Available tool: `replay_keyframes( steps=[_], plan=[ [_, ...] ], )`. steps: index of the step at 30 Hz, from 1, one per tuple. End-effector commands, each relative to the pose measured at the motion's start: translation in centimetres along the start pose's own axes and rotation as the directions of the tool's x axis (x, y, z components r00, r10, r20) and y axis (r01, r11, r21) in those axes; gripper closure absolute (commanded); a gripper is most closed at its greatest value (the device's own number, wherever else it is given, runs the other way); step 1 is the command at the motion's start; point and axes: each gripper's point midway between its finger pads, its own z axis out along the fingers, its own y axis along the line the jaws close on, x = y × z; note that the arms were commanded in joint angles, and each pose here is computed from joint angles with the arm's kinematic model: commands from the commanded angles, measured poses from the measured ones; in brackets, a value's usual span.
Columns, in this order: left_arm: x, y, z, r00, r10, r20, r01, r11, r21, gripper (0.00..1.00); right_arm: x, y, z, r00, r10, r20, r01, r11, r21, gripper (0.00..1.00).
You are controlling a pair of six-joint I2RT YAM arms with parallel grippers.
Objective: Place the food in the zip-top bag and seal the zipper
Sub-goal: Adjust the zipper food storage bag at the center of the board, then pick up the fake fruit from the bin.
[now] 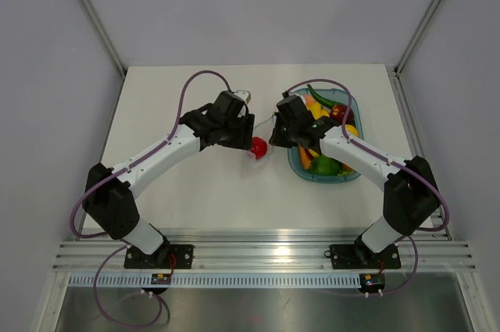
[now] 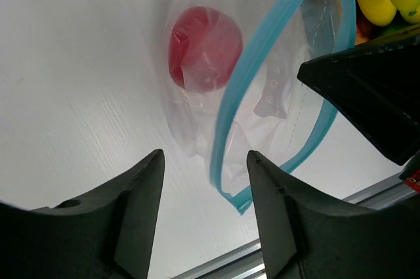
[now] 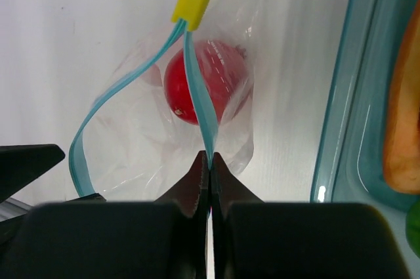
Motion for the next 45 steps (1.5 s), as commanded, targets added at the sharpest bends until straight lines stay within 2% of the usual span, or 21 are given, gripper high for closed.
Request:
replay_keyframes(
  steps=[1, 7, 14, 15, 16, 17, 20, 22, 23, 25, 27, 28, 32, 33, 35, 36, 38, 39, 40, 41, 45],
  plan=[
    [-1.2, -0.2, -0.5, 0.998, 0.008, 0.059, -0.008, 1.0, -0.002, 0.43, -0.6, 1.7, 0.1, 1.0, 0.021, 0.013, -0.019, 0.997, -0.073, 1.0],
    [-1.6, -0.5, -0.3, 0.997, 0.013, 0.082, -0.013, 1.0, 0.002, 0.58, -0.8, 2.2, 0.0, 1.0, 0.023, 0.014, -0.022, 0.996, -0.085, 1.0],
    [-1.4, -0.2, 2.1, 0.998, 0.025, 0.06, -0.024, 0.999, -0.024, 0.78, -0.1, 1.6, 0.3, 1.0, 0.004, -0.005, -0.004, 0.998, -0.069, 1.0],
    [-1.4, -0.1, 2.3, 0.998, 0.028, 0.06, -0.027, 0.999, -0.031, 0.83, 0.1, 1.3, 0.4, 1.0, -0.002, -0.014, 0.001, 0.998, -0.06, 1.0],
    [-1.3, 0.1, 2.5, 0.998, 0.031, 0.056, -0.028, 0.999, -0.043, 0.95, 0.3, 1.1, 0.4, 1.0, -0.006, -0.019, 0.005, 0.999, -0.052, 1.0],
    [-1.3, 0.1, 2.5, 0.998, 0.032, 0.053, -0.03, 0.999, -0.044, 1.0, 0.4, 1.0, 0.4, 1.0, -0.012, -0.024, 0.011, 0.999, -0.049, 1.0],
    [-1.2, -0.2, 2.6, 0.999, 0.031, 0.041, -0.03, 0.999, -0.028, 1.0, 0.5, 0.7, 0.2, 0.999, -0.025, -0.029, 0.024, 0.999, -0.038, 0.99],
    [-1.2, -0.4, 2.3, 0.999, 0.022, 0.049, -0.022, 1.0, -0.019, 1.0, 0.3, 0.3, -0.2, 0.999, -0.033, -0.02, 0.032, 0.999, -0.015, 0.89],
    [-1.1, -0.4, 2.2, 0.999, 0.022, 0.049, -0.021, 1.0, -0.018, 1.0, -0.1, 0.4, -0.6, 0.999, -0.034, -0.009, 0.034, 0.999, -0.015, 0.81],
    [-1.3, -0.3, 1.8, 0.998, 0.015, 0.056, -0.013, 1.0, -0.022, 1.0, -0.7, 0.4, -1.9, 0.999, -0.043, 0.015, 0.043, 0.999, -0.015, 0.53],
    [-1.4, -0.2, 1.5, 0.998, 0.01, 0.058, -0.008, 1.0, -0.026, 1.0, -1.0, 1.0, -3.1, 0.998, -0.058, 0.019, 0.059, 0.997, -0.052, 0.31],
    [-1.3, -0.1, 1.3, 0.998, 0.009, 0.056, -0.007, 0.999, -0.032, 1.0, -1.5, 1.7, -4.7, 0.997, -0.057, 0.042, 0.061, 0.994, -0.093, 0.28],
    [-1.2, 0.2, 0.6, 0.998, -0.007, 0.056, 0.011, 0.998, -0.055, 1.0, -3.4, 0.3, -8.5, 0.989, -0.048, 0.142, 0.056, 0.997, -0.058, 0.25],
    [-1.3, 0.3, 0.4, 0.998, -0.016, 0.059, 0.02, 0.998, -0.057, 1.0, -3.1, -1.3, -9.0, 0.99, -0.044, 0.137, 0.045, 0.999, -0.005, 0.25],
    [-1.5, 0.2, -0.1, 0.997, -0.024, 0.07, 0.028, 0.998, -0.054, 1.0, -4.8, -5.9, -10.5, 0.978, 0.015, 0.208, -0.041, 0.992, 0.121, 0.25],
    [-1.6, 0.2, -0.3, 0.997, -0.027, 0.075, 0.03, 0.998, -0.05, 1.0, -3.8, -8.7, -10.5, 0.982, 0.035, 0.185, -0.072, 0.977, 0.199, 0.25],
    [-1.9, 0.0, -0.8, 0.996, -0.028, 0.087, 0.031, 0.999, -0.042, 1.0, -4.7, -13.9, -12.3, 0.962, 0.091, 0.257, -0.174, 0.93, 0.325, 0.26],
    [-2.0, -0.1, -1.0, 0.995, -0.028, 0.092, 0.032, 0.999, -0.035, 1.0, -3.5, -15.9, -12.6, 0.965, 0.098, 0.242, -0.189, 0.902, 0.388, 0.25],
    [-2.0, -0.1, -1.0, 0.995, -0.028, 0.093, 0.032, 0.999, -0.034, 1.0, -3.6, -17.5, -13.5, 0.957, 0.099, 0.272, -0.214, 0.874, 0.436, 0.24],
    [-2.1, -0.2, -1.1, 0.995, -0.026, 0.095, 0.029, 0.999, -0.032, 1.0, -3.5, -19.1, -14.0, 0.951, 0.118, 0.285, -0.246, 0.847, 0.472, 0.19],
    [-2.1, -0.2, -1.1, 0.995, -0.026, 0.094, 0.028, 0.999, -0.029, 1.0, -1.8, -22.5, -14.1, 0.954, 0.141, 0.263, -0.269, 0.789, 0.553, 0.14]
  ],
)
